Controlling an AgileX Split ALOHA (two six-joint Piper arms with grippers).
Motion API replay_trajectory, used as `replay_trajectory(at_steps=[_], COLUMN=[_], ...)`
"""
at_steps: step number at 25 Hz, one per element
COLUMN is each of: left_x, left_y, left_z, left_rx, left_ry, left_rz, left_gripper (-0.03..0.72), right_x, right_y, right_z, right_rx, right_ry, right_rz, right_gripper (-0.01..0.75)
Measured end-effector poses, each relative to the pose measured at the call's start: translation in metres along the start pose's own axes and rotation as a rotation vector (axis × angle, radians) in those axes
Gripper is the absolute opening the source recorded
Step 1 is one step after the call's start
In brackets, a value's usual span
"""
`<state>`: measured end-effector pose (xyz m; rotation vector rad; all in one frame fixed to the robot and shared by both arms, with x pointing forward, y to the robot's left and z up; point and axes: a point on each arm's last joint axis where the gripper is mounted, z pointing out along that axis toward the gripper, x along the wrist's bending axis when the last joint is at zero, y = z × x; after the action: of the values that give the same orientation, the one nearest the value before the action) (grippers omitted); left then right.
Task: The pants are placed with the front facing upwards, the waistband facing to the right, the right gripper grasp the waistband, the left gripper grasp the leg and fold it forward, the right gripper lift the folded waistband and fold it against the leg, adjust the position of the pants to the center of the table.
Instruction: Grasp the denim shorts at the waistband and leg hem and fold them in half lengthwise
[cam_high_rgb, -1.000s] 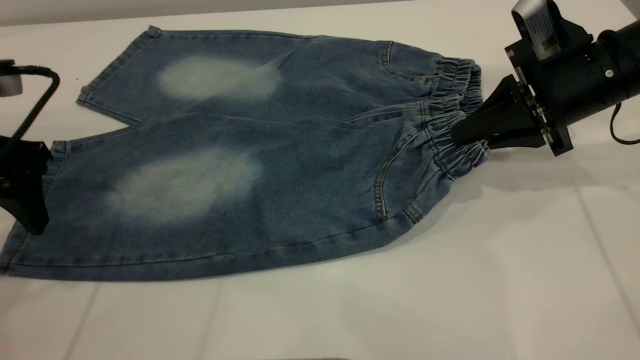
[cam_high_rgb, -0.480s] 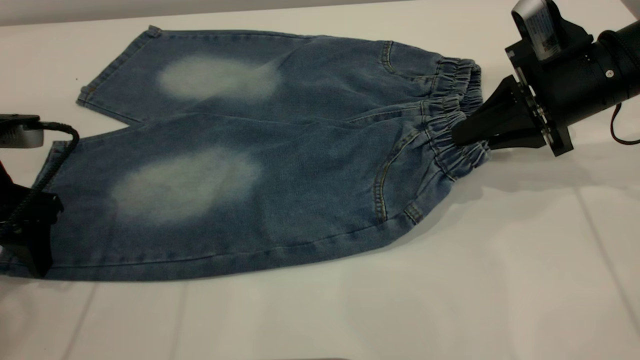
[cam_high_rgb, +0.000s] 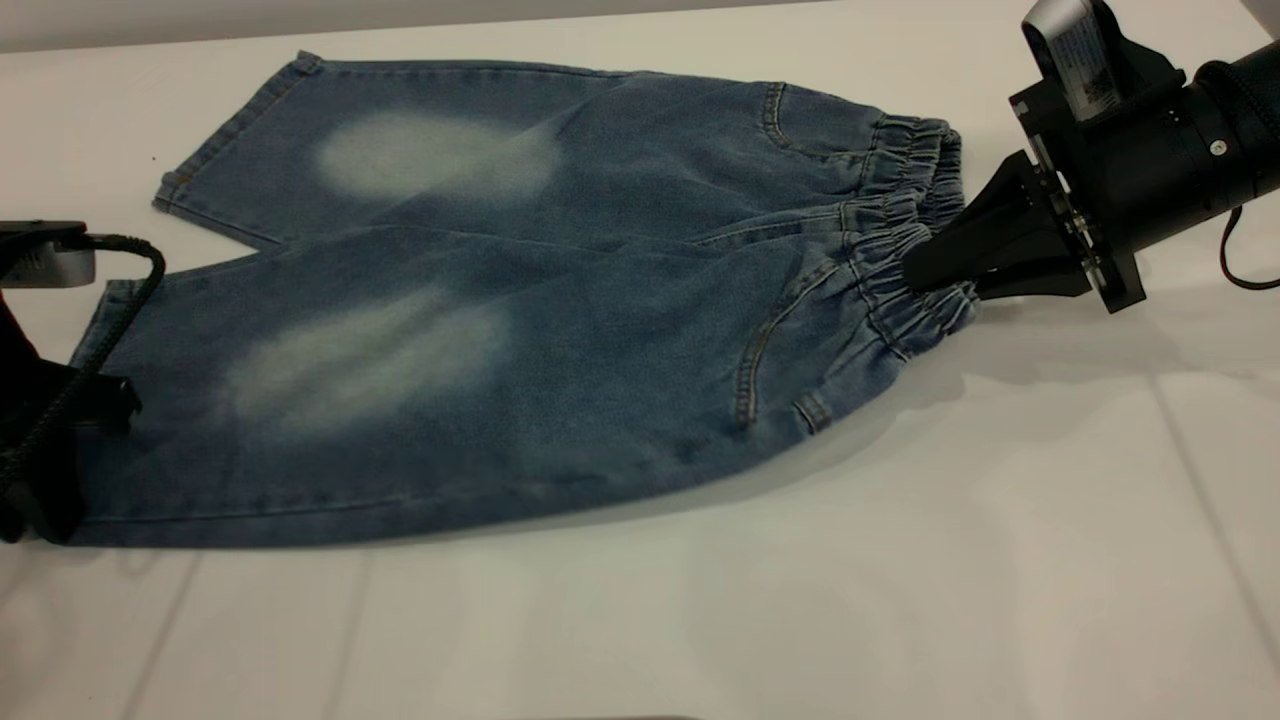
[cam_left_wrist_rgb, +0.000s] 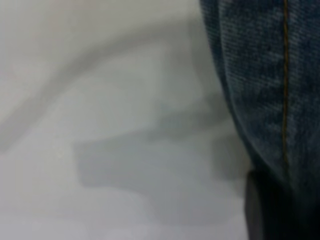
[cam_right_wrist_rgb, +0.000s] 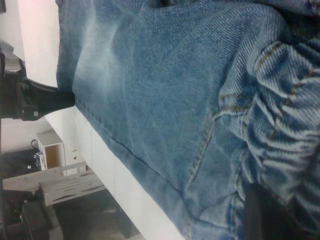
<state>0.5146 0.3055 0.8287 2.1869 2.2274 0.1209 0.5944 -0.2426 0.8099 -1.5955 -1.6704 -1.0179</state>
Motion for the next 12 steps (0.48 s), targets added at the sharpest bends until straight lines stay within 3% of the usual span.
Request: replay_trajectory(at_steps=[4,12], left_x=[0.000,-0.002], left_y=[0.003,0.029], left_z=[-0.006,-0.068], left_rx=[-0.033,-0.224], left_ry=[-0.002,-0.018], left_rz=[-0.001,-0.023], left_gripper=[0.051,0.050], right_x=[-0.001,-0.006], right_y=[0.000,0.005], right_z=[-0.004,-0.020], right_rx=[-0.004,-0.039], right_ry=[0.016,0.046], right_rz=[0.030,0.077], right_gripper=[0.038,0.038])
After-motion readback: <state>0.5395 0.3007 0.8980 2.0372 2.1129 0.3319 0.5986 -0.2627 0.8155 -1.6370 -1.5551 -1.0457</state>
